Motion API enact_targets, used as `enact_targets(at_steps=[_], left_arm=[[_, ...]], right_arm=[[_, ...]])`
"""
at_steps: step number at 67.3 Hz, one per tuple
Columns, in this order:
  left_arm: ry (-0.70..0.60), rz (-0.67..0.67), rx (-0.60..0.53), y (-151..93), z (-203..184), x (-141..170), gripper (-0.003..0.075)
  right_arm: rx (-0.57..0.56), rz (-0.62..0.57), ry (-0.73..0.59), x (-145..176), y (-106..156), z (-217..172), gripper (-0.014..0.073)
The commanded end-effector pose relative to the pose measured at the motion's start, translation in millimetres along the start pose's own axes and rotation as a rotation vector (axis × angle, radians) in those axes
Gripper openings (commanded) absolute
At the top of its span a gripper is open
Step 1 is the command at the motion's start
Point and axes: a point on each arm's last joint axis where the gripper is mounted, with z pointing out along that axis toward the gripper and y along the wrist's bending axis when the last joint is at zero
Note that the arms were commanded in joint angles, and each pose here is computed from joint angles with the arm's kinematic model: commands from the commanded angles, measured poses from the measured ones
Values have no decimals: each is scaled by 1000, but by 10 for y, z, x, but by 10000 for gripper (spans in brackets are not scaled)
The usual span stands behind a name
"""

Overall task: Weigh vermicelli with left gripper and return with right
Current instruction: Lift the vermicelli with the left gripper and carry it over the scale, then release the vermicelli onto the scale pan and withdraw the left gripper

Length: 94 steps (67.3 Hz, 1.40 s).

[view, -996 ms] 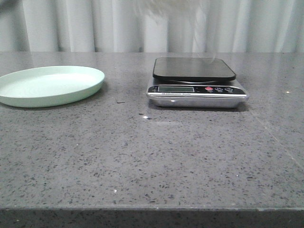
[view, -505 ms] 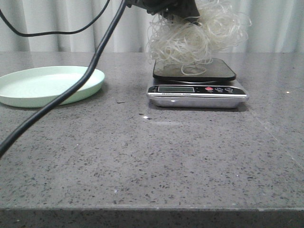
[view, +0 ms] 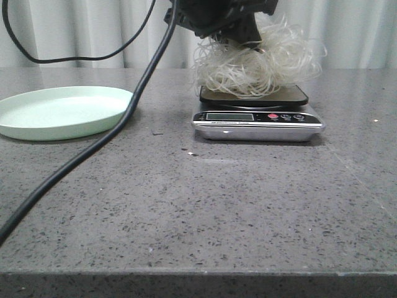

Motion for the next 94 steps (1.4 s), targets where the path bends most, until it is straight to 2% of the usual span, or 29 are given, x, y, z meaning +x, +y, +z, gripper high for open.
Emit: enact_targets(at_steps=[1, 8, 9, 13, 21, 37, 55, 61, 71, 83, 94], left_arm=[[-145, 1, 3, -105, -314, -329, 191], [-134, 0, 7, -100, -315, -319, 290], [-132, 0, 7, -101, -314, -318, 326], [-130, 1, 9, -105, -323, -319, 393], [-138, 3, 11, -118, -371, -346, 469], [-171, 23, 19, -168, -730, -496, 486], [-217, 69, -30, -69, -1494, -688, 482], [-239, 71, -53, -20, -1785, -732, 462], [-210, 78, -153, 151, -2243, -692, 361], [-95, 46, -398, 387, -2688, -396, 247], [-102, 34, -504, 437, -2960, -85, 146]], right_arm=[[13, 0, -98, -104, -9, -20, 151], [13, 0, -98, -104, -9, -20, 151], [13, 0, -98, -104, -9, -20, 151], [13, 0, -98, -104, -9, -20, 151], [13, 0, -98, -104, -9, -20, 151], [13, 12, -98, -104, -9, -20, 151], [13, 12, -98, -104, -9, -20, 151], [13, 12, -98, -104, -9, -20, 151], [13, 12, -98, -104, -9, -20, 151], [13, 12, -98, -104, -9, -20, 151], [13, 12, -98, -104, -9, -20, 151]])
